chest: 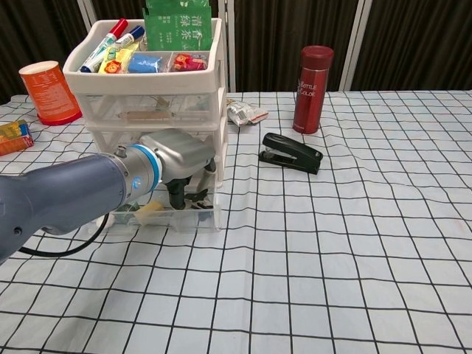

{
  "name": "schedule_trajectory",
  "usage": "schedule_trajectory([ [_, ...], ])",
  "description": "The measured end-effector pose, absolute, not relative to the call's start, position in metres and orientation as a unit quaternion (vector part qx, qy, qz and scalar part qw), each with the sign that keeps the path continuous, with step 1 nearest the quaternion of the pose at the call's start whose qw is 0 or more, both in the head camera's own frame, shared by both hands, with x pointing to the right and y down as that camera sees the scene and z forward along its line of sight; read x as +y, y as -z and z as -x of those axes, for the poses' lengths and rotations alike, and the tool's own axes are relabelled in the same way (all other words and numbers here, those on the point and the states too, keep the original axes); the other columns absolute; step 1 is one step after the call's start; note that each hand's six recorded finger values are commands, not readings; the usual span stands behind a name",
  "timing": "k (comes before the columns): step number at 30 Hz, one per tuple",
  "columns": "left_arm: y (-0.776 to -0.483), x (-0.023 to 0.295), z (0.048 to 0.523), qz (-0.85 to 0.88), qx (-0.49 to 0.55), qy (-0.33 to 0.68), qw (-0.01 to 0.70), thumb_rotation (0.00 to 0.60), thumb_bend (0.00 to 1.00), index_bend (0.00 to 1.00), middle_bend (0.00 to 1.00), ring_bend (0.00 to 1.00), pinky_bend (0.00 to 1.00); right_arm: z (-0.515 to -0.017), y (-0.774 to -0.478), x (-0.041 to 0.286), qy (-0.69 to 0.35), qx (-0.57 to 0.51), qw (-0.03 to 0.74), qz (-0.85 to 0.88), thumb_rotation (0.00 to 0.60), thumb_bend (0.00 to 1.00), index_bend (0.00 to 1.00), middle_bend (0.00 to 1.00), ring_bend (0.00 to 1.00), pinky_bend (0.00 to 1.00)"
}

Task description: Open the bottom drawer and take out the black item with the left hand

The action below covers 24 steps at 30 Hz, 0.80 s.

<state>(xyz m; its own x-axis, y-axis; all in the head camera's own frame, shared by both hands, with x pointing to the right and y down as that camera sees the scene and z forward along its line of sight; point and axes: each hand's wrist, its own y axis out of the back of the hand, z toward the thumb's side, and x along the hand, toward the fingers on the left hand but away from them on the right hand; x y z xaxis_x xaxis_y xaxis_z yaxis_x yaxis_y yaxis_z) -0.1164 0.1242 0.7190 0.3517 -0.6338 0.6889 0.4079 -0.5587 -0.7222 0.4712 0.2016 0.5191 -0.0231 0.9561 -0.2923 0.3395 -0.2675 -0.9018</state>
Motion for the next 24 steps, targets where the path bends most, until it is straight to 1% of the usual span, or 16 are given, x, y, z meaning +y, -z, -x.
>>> schedule_trajectory([
  [20, -0.7223, 0.1251, 0.1140, 0.684, 0.088, 0.559, 0.460, 0.600, 0.37, 0.54, 1.00, 1.00, 0.96, -0.4700, -0.5189, 0.2020, -0.491, -0.518, 0.313, 0.626, 0.600, 0.02, 0.01, 0.00, 0.00, 0.00],
  [21, -0.7225, 0.1253, 0.1142, 0.684, 0.087, 0.559, 0.460, 0.600, 0.38, 0.56, 1.00, 1.00, 0.96, -0.4698, -0.5188, 0.2019, -0.491, -0.518, 0.313, 0.627, 0.600, 0.02, 0.01, 0.00, 0.00, 0.00],
  [24, -0.7234, 0.1265, 0.1146, 0.683, 0.085, 0.559, 0.462, 0.600, 0.46, 0.58, 1.00, 1.00, 0.96, -0.4698, -0.5184, 0.2021, -0.491, -0.518, 0.314, 0.626, 0.600, 0.02, 0.01, 0.00, 0.00, 0.00],
])
